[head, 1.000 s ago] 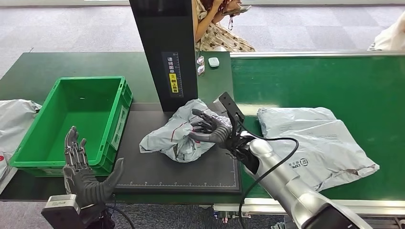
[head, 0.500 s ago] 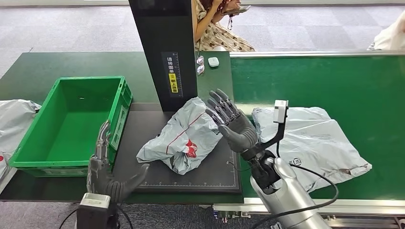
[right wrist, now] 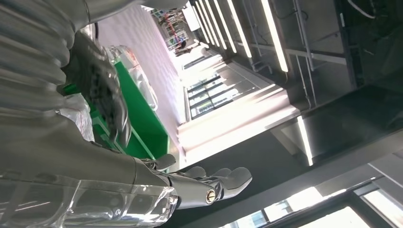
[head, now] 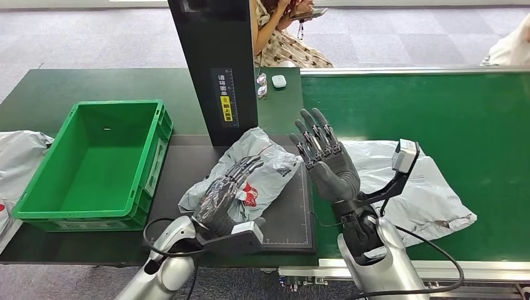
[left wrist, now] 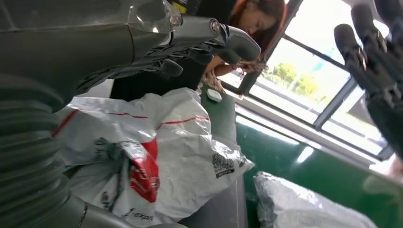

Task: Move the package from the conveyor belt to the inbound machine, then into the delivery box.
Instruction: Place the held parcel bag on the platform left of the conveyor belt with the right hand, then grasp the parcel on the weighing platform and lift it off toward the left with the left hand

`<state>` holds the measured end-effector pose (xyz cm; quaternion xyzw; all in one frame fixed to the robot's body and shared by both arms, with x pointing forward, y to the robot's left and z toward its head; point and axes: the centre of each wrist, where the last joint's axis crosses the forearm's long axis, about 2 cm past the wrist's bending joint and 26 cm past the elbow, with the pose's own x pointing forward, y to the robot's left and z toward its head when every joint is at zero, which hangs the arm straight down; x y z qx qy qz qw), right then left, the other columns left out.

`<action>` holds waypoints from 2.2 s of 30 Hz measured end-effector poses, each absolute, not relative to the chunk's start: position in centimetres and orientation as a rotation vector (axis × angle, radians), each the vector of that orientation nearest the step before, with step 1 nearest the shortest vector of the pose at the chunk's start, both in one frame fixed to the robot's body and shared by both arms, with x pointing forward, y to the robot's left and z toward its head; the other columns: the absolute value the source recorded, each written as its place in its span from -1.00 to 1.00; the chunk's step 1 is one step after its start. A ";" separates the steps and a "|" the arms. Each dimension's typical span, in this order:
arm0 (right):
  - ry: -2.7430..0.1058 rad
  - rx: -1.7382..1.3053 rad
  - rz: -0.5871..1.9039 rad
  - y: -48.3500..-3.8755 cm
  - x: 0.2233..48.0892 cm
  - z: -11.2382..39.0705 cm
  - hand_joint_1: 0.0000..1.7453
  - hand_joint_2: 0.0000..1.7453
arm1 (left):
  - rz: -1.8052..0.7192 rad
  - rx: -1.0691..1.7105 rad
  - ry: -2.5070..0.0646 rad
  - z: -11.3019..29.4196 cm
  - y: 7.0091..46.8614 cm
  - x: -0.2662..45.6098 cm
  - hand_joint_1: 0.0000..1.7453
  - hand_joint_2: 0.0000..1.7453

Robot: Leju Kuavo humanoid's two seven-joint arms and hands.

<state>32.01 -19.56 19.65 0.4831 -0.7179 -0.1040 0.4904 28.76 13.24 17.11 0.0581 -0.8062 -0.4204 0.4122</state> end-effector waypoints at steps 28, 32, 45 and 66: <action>-1.905 1.115 -0.307 -21.6 28.9 20.0 -1.00 1.00 | -1.707 0.251 -1.674 15.8 10.9 36.5 -1.00 1.00; -1.918 1.091 -0.321 -21.7 28.6 20.1 -1.00 1.00 | -1.678 0.293 -1.634 15.1 12.6 37.1 -1.00 1.00; -1.941 1.048 -0.355 -22.4 28.1 20.3 -1.00 1.00 | -1.565 0.505 -1.442 12.8 20.0 38.6 0.67 1.00; -1.946 0.998 -0.387 -22.6 27.6 20.5 -1.00 1.00 | -1.290 0.544 -1.723 12.7 21.1 36.9 1.00 1.00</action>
